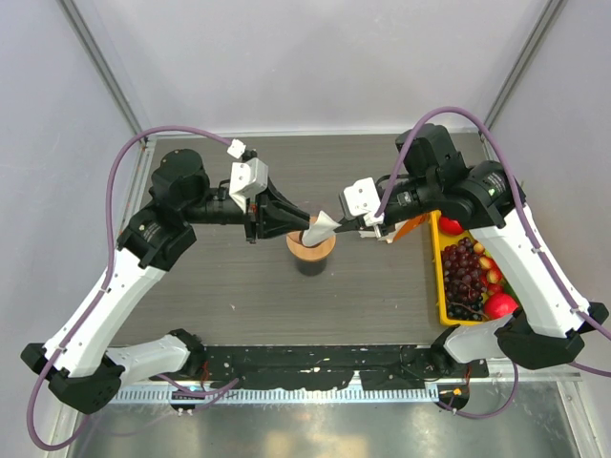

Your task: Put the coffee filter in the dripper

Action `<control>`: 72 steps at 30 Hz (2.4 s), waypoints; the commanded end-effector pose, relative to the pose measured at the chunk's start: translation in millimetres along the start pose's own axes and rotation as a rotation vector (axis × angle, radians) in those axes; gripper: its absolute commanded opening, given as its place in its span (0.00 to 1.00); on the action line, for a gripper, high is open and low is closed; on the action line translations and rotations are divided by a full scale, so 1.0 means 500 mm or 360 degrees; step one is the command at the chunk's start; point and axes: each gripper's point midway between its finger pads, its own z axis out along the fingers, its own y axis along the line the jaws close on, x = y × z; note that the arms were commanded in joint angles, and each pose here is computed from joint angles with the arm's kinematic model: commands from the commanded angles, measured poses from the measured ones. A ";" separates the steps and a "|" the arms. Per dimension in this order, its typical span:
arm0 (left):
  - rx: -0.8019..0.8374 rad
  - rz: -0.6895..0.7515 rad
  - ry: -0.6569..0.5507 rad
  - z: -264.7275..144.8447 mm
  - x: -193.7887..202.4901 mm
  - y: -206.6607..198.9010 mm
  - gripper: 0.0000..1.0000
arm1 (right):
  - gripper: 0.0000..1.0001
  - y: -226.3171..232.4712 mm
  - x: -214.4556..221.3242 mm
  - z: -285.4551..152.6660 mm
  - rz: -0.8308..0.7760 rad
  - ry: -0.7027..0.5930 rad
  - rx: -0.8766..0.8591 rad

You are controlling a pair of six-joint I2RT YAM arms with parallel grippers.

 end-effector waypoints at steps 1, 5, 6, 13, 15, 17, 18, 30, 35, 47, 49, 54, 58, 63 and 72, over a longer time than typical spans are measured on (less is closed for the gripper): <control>-0.0036 0.0148 -0.0058 -0.009 -0.035 0.001 0.21 | 0.05 -0.005 -0.035 -0.011 -0.0080 -0.0081 0.0014; -0.0053 0.0132 -0.0039 -0.007 -0.024 0.009 0.21 | 0.05 -0.009 -0.041 -0.012 -0.0110 -0.0104 0.0035; -0.0046 0.0130 -0.0039 -0.007 -0.024 0.006 0.21 | 0.05 -0.009 -0.041 -0.012 -0.0107 -0.0105 0.0036; -0.0016 0.0112 -0.0036 -0.006 -0.017 -0.003 0.33 | 0.05 -0.032 -0.043 -0.004 -0.0048 -0.0117 0.0090; -0.0044 0.0102 -0.0026 -0.007 -0.010 0.005 0.33 | 0.05 -0.035 -0.052 -0.007 -0.0064 -0.0141 0.0108; -0.0092 0.0106 -0.0015 -0.008 -0.004 0.016 0.33 | 0.05 -0.035 -0.056 -0.008 -0.0074 -0.0162 0.0116; -0.0116 0.0121 -0.0005 -0.007 0.001 0.023 0.33 | 0.05 -0.036 -0.063 -0.011 -0.0096 -0.0180 0.0127; -0.0075 0.0122 0.0025 -0.002 0.053 0.020 0.47 | 0.05 -0.043 -0.075 -0.013 -0.0093 -0.0257 0.0223; -0.0079 0.0101 -0.0032 0.003 0.060 0.020 0.38 | 0.05 -0.033 -0.090 -0.017 -0.0059 -0.0333 0.0236; 0.0024 0.0387 0.0169 -0.031 0.082 -0.013 0.00 | 0.78 -0.012 -0.042 -0.047 0.0010 -0.0082 0.0267; 0.0071 0.0446 0.0244 -0.038 0.102 -0.019 0.00 | 0.86 0.021 -0.034 -0.057 0.0052 -0.0035 0.0176; 0.0112 0.0550 0.0318 -0.035 0.112 -0.010 0.00 | 0.88 0.011 -0.061 -0.043 0.0086 -0.0143 0.0132; 0.0104 0.0523 0.0434 -0.021 0.117 0.015 0.00 | 0.84 0.003 -0.086 -0.010 0.0182 -0.0208 0.0046; 0.0086 0.0494 0.0495 -0.012 0.118 0.031 0.00 | 0.58 -0.036 -0.042 0.017 0.0309 -0.0081 0.0155; -0.0042 0.0427 0.0614 -0.020 0.133 0.065 0.00 | 0.05 -0.034 -0.017 0.015 0.0189 -0.0010 0.0177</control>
